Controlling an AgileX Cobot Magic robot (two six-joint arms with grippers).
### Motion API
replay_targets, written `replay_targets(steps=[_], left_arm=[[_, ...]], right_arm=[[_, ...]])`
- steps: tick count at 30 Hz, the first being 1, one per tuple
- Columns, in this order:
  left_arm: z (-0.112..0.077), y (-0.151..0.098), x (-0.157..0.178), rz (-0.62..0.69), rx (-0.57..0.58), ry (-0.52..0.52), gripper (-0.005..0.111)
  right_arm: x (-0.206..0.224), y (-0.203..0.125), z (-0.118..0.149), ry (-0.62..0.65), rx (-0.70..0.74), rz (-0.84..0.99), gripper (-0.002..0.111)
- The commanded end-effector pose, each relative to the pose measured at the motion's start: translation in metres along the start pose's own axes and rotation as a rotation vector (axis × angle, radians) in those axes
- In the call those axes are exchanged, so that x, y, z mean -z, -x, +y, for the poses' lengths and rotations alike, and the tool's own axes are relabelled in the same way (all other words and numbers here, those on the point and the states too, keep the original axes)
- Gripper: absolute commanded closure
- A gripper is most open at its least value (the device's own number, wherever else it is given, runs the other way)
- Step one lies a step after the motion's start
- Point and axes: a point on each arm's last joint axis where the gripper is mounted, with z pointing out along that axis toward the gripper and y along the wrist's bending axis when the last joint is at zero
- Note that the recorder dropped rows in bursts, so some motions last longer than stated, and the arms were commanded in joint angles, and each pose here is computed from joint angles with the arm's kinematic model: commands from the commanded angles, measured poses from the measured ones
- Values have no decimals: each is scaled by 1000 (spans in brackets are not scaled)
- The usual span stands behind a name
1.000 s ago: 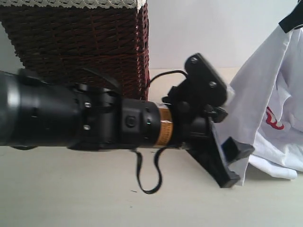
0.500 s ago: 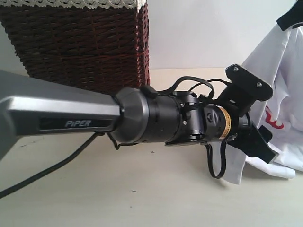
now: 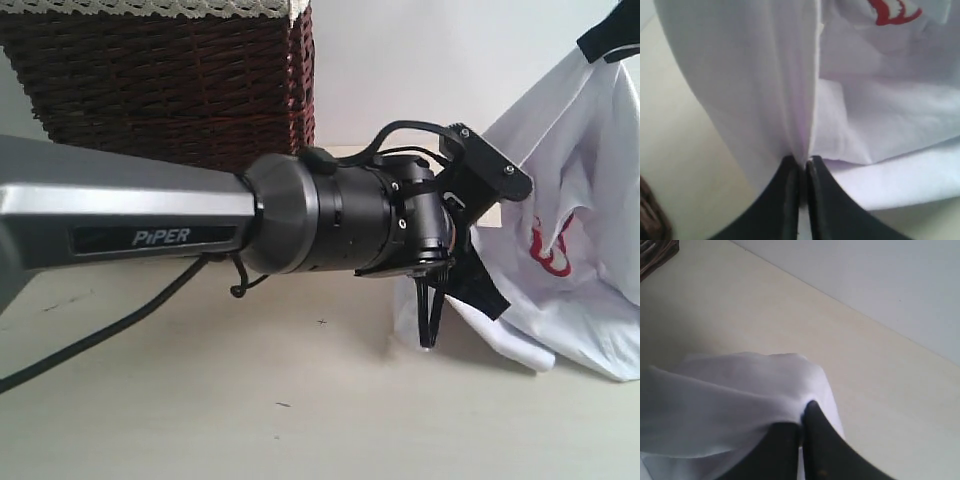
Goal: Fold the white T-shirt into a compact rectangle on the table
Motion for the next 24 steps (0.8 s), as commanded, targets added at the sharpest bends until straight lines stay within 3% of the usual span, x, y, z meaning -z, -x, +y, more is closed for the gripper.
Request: replay_targets(steps=[1,6,11,16,20,24], left_arm=[[14,7,21,46,-32,58,107],[24,22,61,43,-77,11,107],[40,24,104,132,-104,-36,107],[59,17,144,253,-107,-155,107],[79,6,166,379,-103,-177,107],[98,4,169,336,-135,-163,107]], right_arm=[[3,3,-2,-20,6,-23,108],[3,3,-2,-16,5,-17,108],[3,0,0,1,5,16,108],[3,-7,3,42,7,90,108],[5,-11,12,134,8,138,108],[6,-11,20,232,23,136,108]])
